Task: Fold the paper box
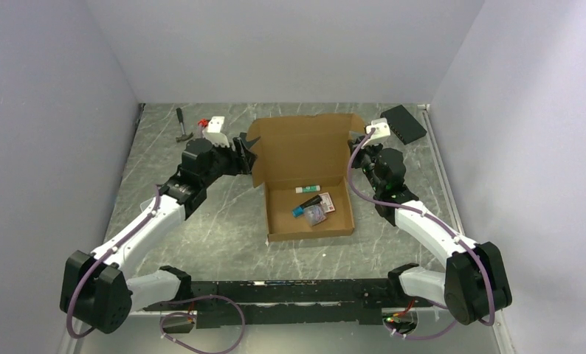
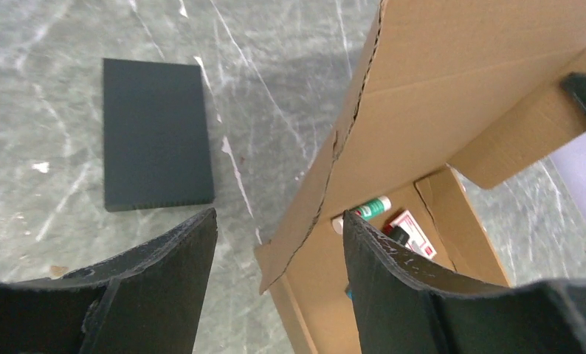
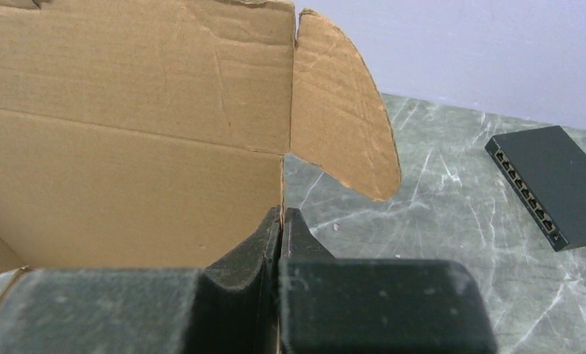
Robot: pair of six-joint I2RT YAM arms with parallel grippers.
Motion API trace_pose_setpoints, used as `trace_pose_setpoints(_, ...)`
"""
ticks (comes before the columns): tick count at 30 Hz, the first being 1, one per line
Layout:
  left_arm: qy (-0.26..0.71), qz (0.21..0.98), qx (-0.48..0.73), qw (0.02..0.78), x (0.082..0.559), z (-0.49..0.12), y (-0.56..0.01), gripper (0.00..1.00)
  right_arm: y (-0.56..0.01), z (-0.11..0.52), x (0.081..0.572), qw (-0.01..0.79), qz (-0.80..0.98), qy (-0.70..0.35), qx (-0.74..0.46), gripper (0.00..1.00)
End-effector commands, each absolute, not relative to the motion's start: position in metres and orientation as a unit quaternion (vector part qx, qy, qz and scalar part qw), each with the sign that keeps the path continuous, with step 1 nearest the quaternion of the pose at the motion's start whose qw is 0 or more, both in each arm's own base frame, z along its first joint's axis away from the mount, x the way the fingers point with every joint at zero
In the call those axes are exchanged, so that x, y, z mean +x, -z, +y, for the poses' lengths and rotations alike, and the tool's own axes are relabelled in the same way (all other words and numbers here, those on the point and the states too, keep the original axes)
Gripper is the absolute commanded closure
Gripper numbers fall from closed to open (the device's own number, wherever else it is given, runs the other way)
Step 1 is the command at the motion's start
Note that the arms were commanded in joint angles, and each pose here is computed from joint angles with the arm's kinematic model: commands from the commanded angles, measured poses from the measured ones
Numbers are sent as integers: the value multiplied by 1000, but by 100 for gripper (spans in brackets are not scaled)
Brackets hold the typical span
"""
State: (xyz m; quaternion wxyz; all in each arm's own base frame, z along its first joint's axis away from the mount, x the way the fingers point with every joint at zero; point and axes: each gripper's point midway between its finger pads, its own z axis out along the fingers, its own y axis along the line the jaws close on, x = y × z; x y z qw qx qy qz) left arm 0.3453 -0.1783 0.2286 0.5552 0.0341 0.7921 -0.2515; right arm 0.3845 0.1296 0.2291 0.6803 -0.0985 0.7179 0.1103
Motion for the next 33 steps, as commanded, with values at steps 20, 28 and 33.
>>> trace_pose_setpoints(20,293,807,112,501,362,-218,-252,85,-270,124,391,730,670,-99,-88,100)
trace_pose_setpoints(28,260,792,87,545,385,-211,-281,100,-290,131,413,742,659,-106,-65,100)
trace_pose_setpoints(33,232,787,57,569,406,-214,-292,100,-287,137,433,748,655,-104,-38,100)
